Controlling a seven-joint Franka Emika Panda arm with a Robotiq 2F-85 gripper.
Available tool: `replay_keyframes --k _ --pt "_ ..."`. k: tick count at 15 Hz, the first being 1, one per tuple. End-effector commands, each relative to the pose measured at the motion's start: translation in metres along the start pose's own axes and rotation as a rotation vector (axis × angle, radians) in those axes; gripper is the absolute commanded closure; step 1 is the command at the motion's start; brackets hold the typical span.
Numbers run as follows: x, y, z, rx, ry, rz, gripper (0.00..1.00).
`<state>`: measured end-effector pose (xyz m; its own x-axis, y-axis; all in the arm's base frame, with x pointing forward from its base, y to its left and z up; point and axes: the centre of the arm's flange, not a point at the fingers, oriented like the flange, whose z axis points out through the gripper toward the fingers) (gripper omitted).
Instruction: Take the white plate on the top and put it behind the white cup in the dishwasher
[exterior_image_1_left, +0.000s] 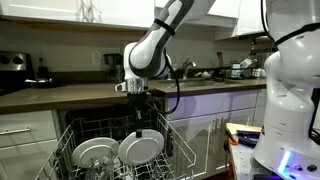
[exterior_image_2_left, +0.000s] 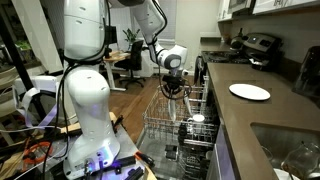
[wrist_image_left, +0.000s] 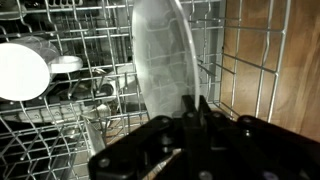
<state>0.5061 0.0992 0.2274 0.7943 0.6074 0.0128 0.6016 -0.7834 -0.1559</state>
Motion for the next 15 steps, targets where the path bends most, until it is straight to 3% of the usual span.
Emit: replay_keyframes --k 1,15 --pt "0.006 0.004 0.006 0.02 0.024 0.007 0.95" --pt "0.001 0.019 0.031 0.029 0.027 0.026 0.95"
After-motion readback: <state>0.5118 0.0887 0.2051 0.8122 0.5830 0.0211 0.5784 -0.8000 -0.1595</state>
